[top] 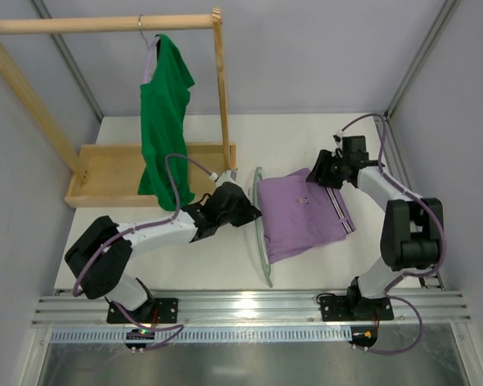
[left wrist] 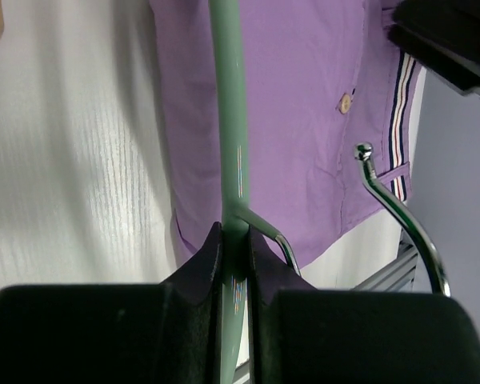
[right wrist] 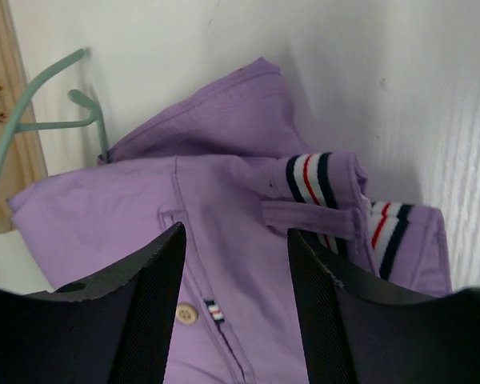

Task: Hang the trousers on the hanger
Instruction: Place trousers on hanger

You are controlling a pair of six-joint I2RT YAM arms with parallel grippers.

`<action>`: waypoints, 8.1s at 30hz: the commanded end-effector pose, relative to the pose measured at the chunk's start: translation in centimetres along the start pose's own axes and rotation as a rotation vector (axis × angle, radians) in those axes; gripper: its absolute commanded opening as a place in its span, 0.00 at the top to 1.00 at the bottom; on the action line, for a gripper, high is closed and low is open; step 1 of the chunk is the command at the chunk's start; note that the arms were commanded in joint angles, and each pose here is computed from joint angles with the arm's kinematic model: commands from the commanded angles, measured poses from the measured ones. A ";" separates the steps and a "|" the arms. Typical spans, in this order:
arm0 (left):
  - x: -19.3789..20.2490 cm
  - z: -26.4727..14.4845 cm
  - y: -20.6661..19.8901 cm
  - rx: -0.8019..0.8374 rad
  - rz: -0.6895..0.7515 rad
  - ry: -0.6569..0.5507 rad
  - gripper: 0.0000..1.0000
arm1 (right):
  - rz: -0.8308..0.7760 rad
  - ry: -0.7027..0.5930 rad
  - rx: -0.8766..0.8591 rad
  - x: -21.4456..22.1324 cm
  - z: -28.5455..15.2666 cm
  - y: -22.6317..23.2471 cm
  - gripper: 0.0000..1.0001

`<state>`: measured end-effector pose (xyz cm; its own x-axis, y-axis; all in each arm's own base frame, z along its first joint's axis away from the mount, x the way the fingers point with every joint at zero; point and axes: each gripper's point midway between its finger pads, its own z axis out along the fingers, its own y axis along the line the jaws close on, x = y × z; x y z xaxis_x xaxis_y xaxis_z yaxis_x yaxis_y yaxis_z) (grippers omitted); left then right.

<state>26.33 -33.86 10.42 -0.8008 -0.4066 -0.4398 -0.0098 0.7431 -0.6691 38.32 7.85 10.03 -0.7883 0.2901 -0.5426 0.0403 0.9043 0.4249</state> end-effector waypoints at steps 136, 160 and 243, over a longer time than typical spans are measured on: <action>1.8 8.2 7.7 -0.203 -0.316 0.090 1.00 | 0.214 -0.045 -0.136 1.3 1.5 -3.1 0.77; 2.1 6.9 7.0 -0.196 -0.057 0.242 1.00 | 0.124 -0.066 0.101 -3.8 -2.7 -7.4 0.36; 0.2 8.5 4.8 -0.048 -0.019 0.330 0.99 | 0.072 -0.076 -0.029 -4.8 0.9 -9.8 0.54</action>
<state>32.40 -39.00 9.19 -0.9342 -0.2386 -0.2651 0.0765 0.5920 -0.8023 41.06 -2.26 6.49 -0.7601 0.4011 -0.5111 0.1343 0.8667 0.4804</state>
